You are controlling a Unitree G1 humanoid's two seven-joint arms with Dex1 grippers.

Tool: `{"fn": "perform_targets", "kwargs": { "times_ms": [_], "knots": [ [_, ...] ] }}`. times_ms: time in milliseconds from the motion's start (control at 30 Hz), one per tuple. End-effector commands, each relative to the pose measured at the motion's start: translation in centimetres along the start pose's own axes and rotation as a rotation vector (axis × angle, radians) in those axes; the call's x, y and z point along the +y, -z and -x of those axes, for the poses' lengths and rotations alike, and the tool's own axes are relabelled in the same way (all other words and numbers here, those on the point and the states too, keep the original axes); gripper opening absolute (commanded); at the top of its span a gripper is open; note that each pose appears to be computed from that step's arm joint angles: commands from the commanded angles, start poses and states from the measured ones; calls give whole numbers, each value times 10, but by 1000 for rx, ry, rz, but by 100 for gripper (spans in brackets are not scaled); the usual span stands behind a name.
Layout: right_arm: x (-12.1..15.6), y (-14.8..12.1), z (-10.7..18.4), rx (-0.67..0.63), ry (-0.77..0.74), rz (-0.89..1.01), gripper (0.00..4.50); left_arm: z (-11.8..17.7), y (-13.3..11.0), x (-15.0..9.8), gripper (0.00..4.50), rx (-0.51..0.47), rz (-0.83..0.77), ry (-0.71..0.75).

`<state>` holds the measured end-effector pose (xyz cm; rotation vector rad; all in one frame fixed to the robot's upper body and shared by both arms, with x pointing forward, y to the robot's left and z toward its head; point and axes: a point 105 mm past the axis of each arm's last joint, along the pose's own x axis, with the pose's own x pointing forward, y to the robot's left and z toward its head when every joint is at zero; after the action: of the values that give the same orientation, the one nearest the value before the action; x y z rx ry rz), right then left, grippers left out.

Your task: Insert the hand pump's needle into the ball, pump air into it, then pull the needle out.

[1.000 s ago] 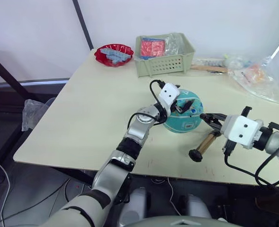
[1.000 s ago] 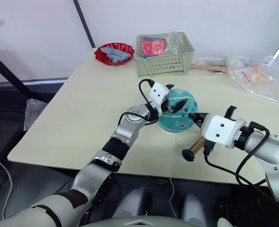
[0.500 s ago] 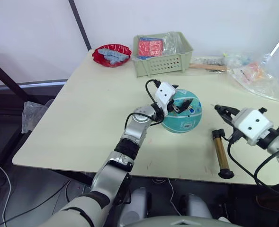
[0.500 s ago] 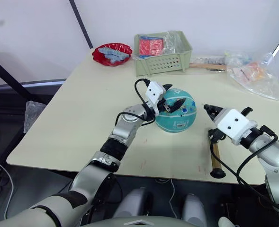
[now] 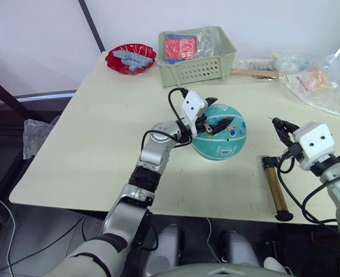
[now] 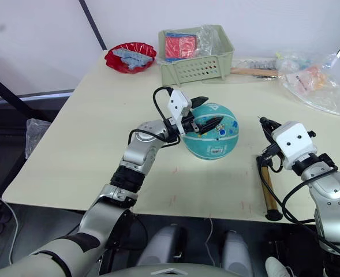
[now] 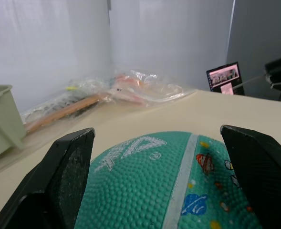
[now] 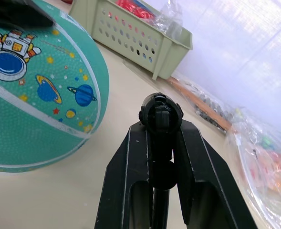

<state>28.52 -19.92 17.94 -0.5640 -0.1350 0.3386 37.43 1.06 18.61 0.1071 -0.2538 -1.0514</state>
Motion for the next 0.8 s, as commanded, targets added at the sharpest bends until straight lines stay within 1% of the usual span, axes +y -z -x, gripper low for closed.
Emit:
{"fn": "perform_targets", "kwargs": {
  "times_ms": [33,133,233,300,367,567,733,800],
  "knots": [
    [-7,-9,-1,-46,32,-6,7,7,-40,5,450,-123,-20,22],
    [-10,-9,-1,-56,45,-21,7,19,-52,3,450,-142,-34,72],
    [-11,-9,-2,-57,48,-27,7,30,-57,4,450,-135,-48,102],
    [-16,-7,-3,-56,65,-49,7,52,-57,6,450,-107,-74,146],
    [-20,-5,-4,-59,84,-73,7,72,-55,8,450,-77,-80,166],
    [-32,2,-9,-55,127,-109,7,123,-39,2,450,34,-83,244],
    [-44,5,-16,-63,165,-160,7,161,-29,-4,450,111,-72,292],
    [-48,5,-20,-69,172,-170,7,172,-26,-6,450,139,-69,305]
  ]
}}
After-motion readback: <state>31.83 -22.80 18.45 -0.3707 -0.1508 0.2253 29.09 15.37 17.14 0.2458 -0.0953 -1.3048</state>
